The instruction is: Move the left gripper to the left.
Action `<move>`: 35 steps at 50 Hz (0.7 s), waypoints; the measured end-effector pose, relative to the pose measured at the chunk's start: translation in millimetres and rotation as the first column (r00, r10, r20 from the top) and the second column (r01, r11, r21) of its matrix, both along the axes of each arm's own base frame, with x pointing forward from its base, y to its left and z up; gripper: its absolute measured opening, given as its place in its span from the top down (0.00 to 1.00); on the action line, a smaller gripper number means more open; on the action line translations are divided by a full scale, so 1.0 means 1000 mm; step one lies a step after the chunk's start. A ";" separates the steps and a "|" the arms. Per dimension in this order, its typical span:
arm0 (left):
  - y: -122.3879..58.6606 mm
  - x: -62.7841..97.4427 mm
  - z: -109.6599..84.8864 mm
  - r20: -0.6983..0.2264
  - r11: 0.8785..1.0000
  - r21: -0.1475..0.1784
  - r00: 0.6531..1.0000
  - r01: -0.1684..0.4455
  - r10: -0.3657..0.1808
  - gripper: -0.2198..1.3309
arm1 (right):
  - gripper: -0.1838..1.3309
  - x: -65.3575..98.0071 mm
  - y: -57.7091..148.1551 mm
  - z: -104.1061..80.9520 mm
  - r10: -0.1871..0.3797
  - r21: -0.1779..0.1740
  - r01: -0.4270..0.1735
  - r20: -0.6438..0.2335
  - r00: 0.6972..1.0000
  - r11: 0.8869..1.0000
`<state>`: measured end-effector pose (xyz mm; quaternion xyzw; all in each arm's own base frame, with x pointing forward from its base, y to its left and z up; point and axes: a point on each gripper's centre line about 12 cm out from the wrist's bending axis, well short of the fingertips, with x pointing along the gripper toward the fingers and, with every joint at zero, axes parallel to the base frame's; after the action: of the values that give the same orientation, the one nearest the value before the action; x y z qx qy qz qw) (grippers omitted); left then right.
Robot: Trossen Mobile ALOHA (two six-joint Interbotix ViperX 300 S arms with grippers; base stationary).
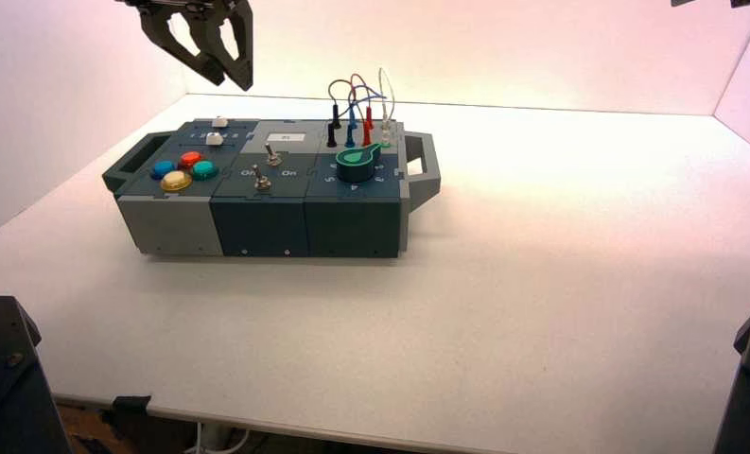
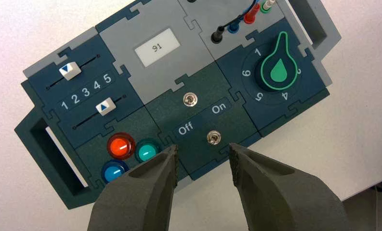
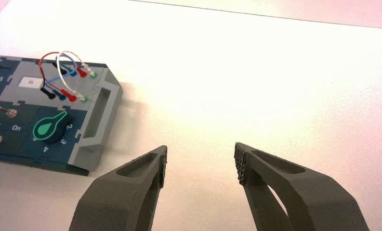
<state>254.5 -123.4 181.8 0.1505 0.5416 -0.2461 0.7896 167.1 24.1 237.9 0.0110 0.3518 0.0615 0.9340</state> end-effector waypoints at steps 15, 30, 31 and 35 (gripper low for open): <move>0.000 0.000 0.000 0.000 1.000 0.000 1.000 0.000 0.000 0.16 | 0.06 0.000 0.000 0.000 0.001 0.000 -0.001 0.000 1.000 1.000; 0.000 0.000 -0.001 -0.002 1.000 0.006 1.000 0.006 -0.006 0.16 | 0.06 0.000 0.000 0.000 0.000 0.002 0.000 0.000 1.000 1.000; 0.000 0.000 -0.002 -0.004 1.000 0.008 1.000 0.008 -0.008 0.16 | 0.06 0.000 0.000 0.000 0.000 0.002 0.000 0.000 1.000 1.000; 0.001 0.001 -0.002 -0.001 1.000 0.015 1.000 0.010 -0.010 0.16 | 0.06 0.000 0.000 0.000 0.002 0.000 -0.002 0.000 1.000 1.000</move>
<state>255.4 -122.2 179.5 0.1589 0.5431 -0.2461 0.7869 167.1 24.5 237.9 0.0108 0.3518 0.0627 0.9339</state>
